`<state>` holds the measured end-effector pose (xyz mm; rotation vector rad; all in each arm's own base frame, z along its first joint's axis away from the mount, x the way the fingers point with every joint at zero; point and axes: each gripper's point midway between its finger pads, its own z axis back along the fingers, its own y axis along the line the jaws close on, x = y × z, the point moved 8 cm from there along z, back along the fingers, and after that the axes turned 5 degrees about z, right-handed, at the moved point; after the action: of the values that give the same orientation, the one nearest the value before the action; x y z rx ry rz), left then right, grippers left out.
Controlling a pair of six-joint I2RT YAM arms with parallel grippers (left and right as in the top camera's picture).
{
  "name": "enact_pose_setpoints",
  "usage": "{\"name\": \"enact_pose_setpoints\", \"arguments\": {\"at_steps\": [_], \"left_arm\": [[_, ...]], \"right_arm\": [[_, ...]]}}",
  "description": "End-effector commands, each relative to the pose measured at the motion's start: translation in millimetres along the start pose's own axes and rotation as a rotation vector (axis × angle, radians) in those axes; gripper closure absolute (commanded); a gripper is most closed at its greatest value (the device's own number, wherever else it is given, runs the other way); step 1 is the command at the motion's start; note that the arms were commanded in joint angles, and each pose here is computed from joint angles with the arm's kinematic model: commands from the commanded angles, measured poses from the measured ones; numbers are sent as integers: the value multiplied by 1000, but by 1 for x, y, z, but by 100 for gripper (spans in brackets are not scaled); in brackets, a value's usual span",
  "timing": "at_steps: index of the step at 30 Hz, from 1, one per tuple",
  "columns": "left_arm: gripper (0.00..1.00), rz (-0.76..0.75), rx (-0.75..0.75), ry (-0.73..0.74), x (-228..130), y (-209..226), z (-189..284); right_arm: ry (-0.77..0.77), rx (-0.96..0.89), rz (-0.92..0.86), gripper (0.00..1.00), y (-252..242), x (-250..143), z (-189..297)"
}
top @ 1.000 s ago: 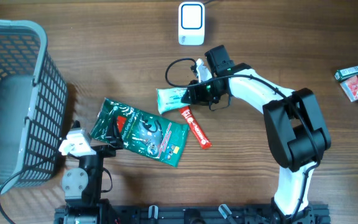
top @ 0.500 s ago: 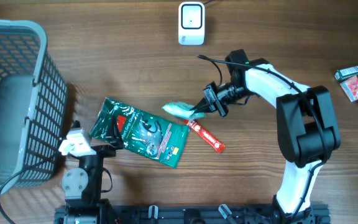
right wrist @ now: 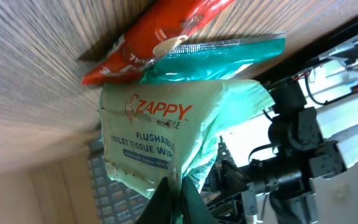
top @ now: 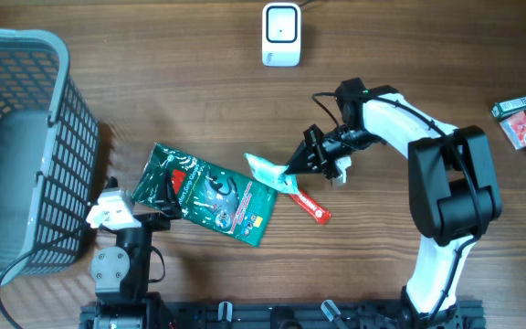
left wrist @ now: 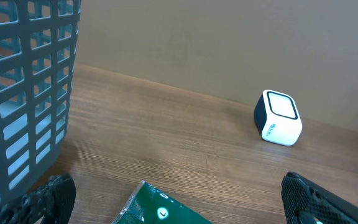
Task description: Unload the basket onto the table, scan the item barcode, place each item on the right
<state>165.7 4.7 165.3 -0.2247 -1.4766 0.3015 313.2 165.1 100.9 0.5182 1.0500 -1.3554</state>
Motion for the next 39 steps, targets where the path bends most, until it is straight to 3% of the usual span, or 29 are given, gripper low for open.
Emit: {"name": "enact_pose_setpoints", "arguments": {"at_steps": [1, 2, 3, 4, 6, 7, 8, 9, 13, 16, 20, 21, 23, 25, 27, 29, 31, 35, 39], "left_arm": [[0, -20, -11, 4, -2, -1, 0], [0, -20, -11, 4, -2, -1, 0], [0, -20, -11, 4, -2, -1, 0], [0, -20, -11, 4, -2, -1, 0], [0, -20, -11, 4, -2, -1, 0], [0, -20, -11, 4, -2, -1, 0], [0, -20, -11, 4, -2, -1, 0], [0, -20, -11, 4, -2, -1, 0], [0, -20, -11, 4, -2, -1, 0], [0, -20, -11, 4, -2, -1, 0], [0, -20, -11, 4, -2, -1, 0], [0, -20, -11, 4, -2, -1, 0], [0, -20, -11, 4, -2, -1, 0], [0, -20, -11, 4, -2, -1, 0], [0, -20, -11, 4, -2, -1, 0], [0, -20, -11, 4, -2, -1, 0], [0, -20, -11, 4, -2, -1, 0], [0, -20, -11, 4, -2, -1, 0], [0, -20, -11, 4, -2, -1, 0]], "right_arm": [[-178, 81, -55, 69, 11, 25, 14], [-300, 114, 5, 54, 16, 39, 23], [-399, 114, 117, 60, 18, 49, 30], [-457, 118, 259, 82, 24, 55, 37], [-483, 167, 532, 87, 41, 56, 48], [-476, 214, 769, 75, 55, 51, 54], [-460, 247, 937, 25, 64, 45, 58], [-454, 264, 1043, 0, 68, 42, 60], [-489, 207, 1444, 0, 68, 37, 63], [-611, 70, 1552, 0, 52, 29, 68], [-859, -60, 1752, 0, 12, -36, 84], [-977, -127, 1890, 0, -11, -71, 80], [-1095, -240, 2050, 0, -38, -105, 65], [-1112, -403, 2251, 0, -60, -122, 43], [-1065, -540, 2371, 0, -74, -127, 22], [-1034, -561, 2425, 0, -81, -132, 10], [-910, -621, 2539, 0, -90, -130, -11], [-1111, -825, 2497, 0, -80, -90, -39], [-1042, -964, 2587, 6, -69, -57, -60]]}}
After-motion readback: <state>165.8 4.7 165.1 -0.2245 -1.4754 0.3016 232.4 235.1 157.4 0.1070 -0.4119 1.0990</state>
